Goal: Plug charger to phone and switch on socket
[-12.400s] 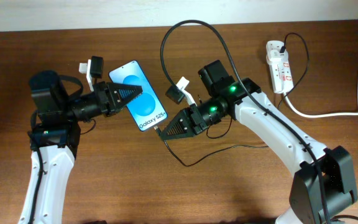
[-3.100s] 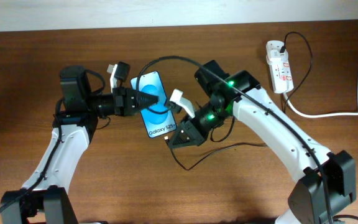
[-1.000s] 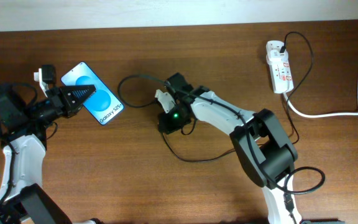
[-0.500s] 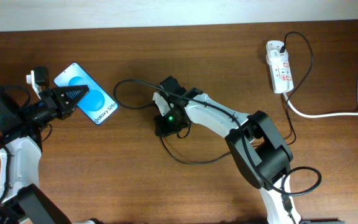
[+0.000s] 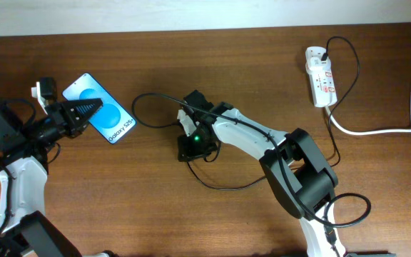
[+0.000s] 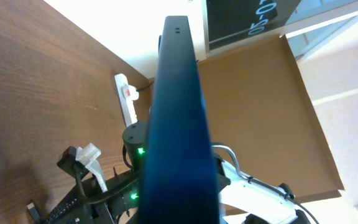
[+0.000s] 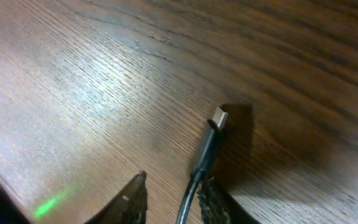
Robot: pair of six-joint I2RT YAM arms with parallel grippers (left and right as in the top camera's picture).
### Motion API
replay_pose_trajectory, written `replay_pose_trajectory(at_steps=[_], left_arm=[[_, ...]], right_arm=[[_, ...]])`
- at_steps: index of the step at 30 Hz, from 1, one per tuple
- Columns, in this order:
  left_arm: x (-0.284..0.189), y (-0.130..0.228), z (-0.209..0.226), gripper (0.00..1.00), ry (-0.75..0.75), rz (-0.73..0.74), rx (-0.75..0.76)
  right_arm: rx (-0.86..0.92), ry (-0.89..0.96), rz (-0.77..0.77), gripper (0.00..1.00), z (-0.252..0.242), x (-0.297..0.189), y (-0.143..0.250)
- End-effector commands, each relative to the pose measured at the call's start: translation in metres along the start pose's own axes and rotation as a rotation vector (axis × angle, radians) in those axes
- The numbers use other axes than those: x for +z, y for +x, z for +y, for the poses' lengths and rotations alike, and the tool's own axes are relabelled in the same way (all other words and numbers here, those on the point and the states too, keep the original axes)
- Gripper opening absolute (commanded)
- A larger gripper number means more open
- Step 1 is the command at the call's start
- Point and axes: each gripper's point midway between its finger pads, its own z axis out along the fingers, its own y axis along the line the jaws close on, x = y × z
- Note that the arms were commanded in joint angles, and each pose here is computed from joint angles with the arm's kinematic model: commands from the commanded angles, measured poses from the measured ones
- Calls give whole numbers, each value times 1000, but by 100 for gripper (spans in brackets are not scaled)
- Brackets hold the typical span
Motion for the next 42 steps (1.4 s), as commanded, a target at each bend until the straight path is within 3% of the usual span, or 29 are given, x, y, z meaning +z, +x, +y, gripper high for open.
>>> replay_pose_trajectory(at_steps=[1,4,7,13,23,25,29,33,39,42], left_arm=[[-2,3,-7,0,26,18,14],[-2,3,-7,0,25,18,14],[-2,3,-7,0,26,18,14],[-2,3,-7,0,26,18,12],[11,10,-10,0,39,58,-7],[26,19,-13,0,56,105,-2],[44,30,-20,0,81,165,33],[61,41,-27,0,106,219,79],[72,30,-17,0,24,156,27],[73,26,-20,0,22,145,16]], right_arm=[[119,200,114,23,-60,45,39],[152,191,133,17,-64,55,43],[162,159,159,4,-62,62,48],[131,41,191,4,-47,57,50],[15,-384,172,4,-5,-63,51],[-47,-564,151,4,14,-101,61],[-127,-717,136,4,36,-138,80],[-172,-834,125,4,56,-164,96],[-292,-1042,-106,4,87,-194,82],[-385,-1062,-151,4,97,-190,80]])
